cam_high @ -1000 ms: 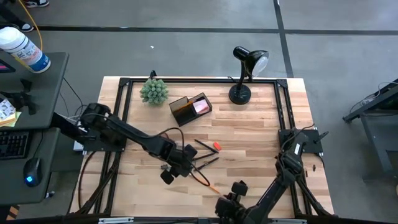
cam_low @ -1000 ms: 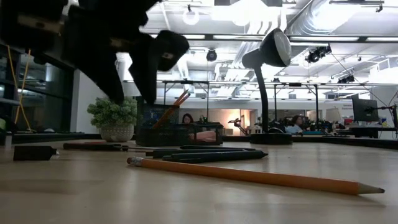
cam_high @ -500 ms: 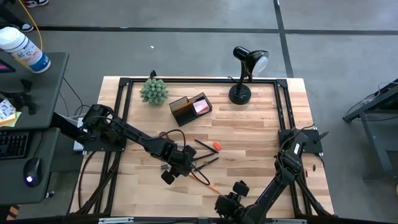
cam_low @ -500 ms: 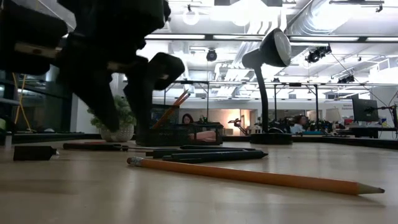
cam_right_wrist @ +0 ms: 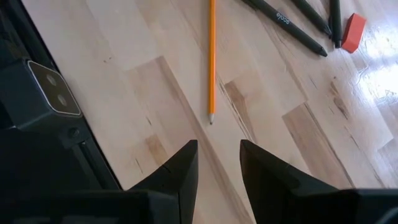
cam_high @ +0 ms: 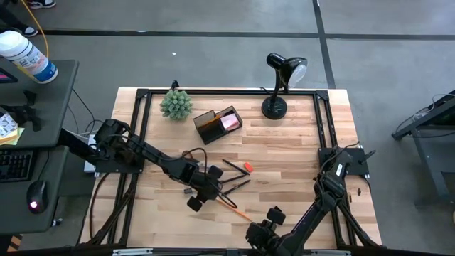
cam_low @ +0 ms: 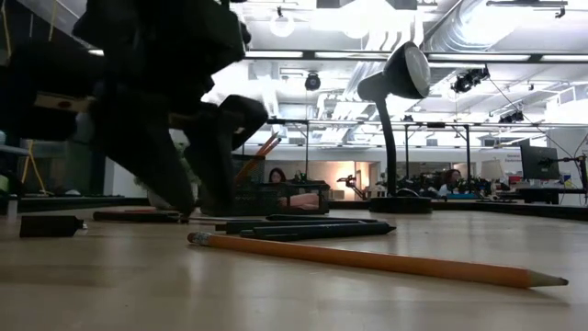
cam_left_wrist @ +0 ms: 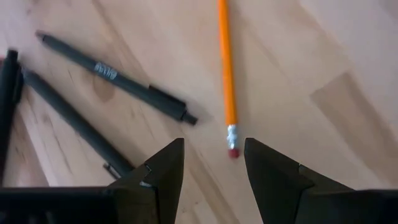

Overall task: Pick and place office supplies into organizer
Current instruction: Put the orange pencil into the black desk organizer

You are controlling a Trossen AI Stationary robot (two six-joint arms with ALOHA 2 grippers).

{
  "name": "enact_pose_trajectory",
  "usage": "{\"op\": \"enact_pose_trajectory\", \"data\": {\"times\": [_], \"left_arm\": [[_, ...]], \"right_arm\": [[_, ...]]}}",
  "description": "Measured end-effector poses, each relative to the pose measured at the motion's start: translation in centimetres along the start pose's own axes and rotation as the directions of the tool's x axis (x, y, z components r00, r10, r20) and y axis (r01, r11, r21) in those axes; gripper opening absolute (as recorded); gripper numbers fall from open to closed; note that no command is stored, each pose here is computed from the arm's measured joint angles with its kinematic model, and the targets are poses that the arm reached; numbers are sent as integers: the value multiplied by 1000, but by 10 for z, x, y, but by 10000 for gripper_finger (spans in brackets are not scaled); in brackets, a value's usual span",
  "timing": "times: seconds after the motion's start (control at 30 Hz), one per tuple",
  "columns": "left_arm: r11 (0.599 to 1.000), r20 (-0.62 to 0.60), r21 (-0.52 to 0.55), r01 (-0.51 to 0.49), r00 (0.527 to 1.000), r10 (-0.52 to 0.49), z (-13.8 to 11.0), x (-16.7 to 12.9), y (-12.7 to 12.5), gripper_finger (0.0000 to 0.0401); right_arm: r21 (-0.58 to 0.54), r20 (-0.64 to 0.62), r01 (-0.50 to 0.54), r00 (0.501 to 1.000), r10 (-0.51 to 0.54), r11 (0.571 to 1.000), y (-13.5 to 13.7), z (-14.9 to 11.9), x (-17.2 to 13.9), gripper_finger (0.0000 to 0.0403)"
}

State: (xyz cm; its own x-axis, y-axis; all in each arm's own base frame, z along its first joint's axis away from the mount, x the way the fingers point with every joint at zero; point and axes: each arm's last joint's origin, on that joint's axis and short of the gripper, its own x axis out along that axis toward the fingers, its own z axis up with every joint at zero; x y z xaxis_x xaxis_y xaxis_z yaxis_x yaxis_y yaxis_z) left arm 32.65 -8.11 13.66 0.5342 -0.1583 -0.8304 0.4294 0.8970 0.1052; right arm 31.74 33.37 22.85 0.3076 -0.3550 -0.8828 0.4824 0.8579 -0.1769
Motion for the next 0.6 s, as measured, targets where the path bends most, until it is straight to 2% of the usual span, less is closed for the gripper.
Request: {"op": "enact_pose_trajectory", "data": {"times": [0.23, 0.6], "left_arm": [[999, -20, -30, 21, 1000, -22, -9, 2, -3, 159], [994, 3, -105, 29, 1000, -29, -7, 3, -3, 159]], "right_arm": [[1, -5, -1, 1000, 1, 1000, 0, 0, 0, 112], [0, -5, -1, 1000, 1, 1000, 0, 0, 0, 112]]}}
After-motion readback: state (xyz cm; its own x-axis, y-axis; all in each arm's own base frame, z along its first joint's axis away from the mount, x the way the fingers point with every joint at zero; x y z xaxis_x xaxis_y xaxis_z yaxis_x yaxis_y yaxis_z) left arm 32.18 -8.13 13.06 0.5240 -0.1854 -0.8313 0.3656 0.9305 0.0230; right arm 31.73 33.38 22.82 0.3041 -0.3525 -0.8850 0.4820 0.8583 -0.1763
